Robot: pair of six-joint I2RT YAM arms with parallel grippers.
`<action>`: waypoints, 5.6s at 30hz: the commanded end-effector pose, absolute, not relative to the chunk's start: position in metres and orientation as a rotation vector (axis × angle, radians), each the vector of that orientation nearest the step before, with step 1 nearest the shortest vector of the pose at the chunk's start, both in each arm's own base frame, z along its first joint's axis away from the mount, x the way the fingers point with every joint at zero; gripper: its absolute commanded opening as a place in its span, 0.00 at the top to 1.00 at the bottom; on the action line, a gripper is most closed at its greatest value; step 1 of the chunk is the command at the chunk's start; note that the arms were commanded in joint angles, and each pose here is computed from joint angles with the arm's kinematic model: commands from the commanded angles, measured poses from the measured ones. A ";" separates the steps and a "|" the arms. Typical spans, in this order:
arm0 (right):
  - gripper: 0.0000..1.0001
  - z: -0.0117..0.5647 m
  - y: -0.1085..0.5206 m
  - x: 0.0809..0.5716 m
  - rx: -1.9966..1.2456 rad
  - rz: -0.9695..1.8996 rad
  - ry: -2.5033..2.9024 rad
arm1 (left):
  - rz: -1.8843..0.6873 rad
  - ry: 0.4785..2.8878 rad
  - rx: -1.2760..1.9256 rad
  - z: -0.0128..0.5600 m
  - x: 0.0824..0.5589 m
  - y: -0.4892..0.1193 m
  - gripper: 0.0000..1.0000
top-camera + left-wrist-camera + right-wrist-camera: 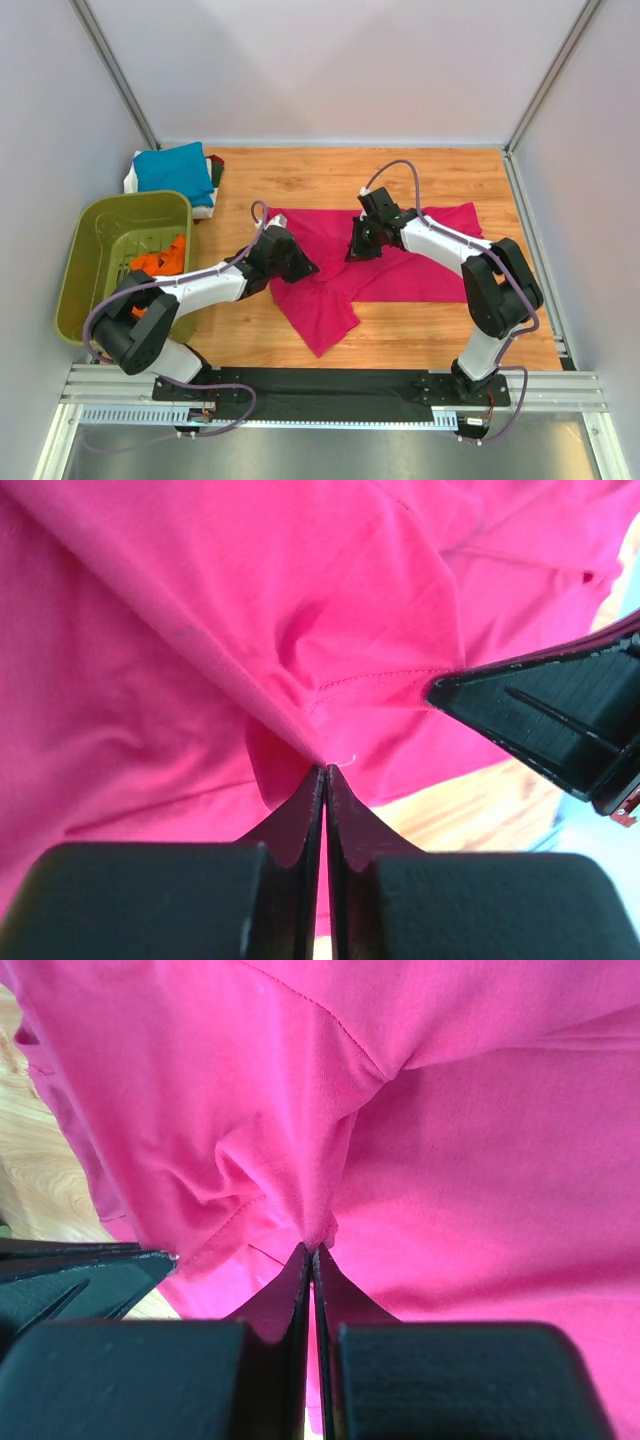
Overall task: Fold and stack the t-shirts
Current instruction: Fold the tshirt
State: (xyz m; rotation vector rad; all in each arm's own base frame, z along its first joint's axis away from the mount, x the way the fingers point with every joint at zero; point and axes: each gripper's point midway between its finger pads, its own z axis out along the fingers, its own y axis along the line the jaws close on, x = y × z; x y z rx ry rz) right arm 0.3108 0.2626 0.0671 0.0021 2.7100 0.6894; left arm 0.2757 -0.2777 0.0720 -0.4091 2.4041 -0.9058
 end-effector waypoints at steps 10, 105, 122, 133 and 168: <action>1.00 0.087 0.260 0.320 0.016 0.654 2.677 | -0.868 2.444 -0.604 0.073 0.264 -0.266 0.96; 0.59 0.043 -0.128 0.437 0.991 -0.087 2.405 | -0.551 2.491 -0.206 0.045 0.426 -0.280 0.46; 0.92 0.035 -0.121 0.437 0.991 -0.055 2.431 | -0.527 2.521 -0.232 0.033 0.422 -0.277 0.46; 1.00 0.065 -0.131 0.431 0.961 -0.133 2.415 | -0.455 2.524 -0.344 0.016 0.424 -0.264 0.45; 1.00 0.127 -0.136 0.411 0.904 -0.203 2.388 | -0.394 2.544 -0.432 0.003 0.419 -0.247 0.45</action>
